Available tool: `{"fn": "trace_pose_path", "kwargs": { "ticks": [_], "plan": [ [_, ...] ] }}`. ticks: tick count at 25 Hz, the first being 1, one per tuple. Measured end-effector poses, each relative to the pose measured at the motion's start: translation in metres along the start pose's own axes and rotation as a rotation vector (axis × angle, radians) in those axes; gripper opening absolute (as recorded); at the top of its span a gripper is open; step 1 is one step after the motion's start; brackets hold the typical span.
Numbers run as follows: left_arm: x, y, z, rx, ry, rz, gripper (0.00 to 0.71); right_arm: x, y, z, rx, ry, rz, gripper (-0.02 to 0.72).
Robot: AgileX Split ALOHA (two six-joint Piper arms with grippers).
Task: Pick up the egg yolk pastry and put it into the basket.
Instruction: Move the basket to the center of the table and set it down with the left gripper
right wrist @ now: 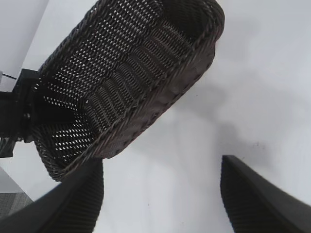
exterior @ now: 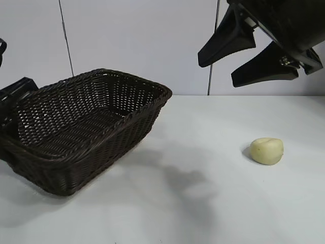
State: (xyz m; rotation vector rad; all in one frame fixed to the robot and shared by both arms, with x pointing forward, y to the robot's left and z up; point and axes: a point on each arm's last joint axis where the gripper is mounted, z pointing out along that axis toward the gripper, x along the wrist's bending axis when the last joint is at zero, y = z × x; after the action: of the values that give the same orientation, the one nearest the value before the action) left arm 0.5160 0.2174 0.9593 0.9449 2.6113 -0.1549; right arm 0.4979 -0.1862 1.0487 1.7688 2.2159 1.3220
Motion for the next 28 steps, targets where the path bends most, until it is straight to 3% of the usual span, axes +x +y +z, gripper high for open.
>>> {"fn": "trace_pose_path", "kwargs": {
  "ticks": [11, 20, 25, 28],
  "plan": [
    [-0.049, 0.012, -0.041, -0.002, -0.068, 0.371, 0.103, 0.000, 0.000, 0.000, 0.000, 0.000, 0.000, 0.496],
    [-0.086, 0.027, -0.027, 0.134, 0.025, 0.775, 0.103, 0.000, 0.000, 0.000, 0.002, 0.001, 0.000, 0.496],
    [-0.105, 0.030, -0.022, 0.210, -0.019, 0.949, 0.103, 0.000, 0.000, 0.000, 0.004, -0.003, -0.006, 0.496],
    [-0.109, 0.029, -0.017, 0.236, -0.055, 0.995, 0.103, 0.000, 0.000, 0.000, 0.005, -0.002, -0.006, 0.496]
  ]
}}
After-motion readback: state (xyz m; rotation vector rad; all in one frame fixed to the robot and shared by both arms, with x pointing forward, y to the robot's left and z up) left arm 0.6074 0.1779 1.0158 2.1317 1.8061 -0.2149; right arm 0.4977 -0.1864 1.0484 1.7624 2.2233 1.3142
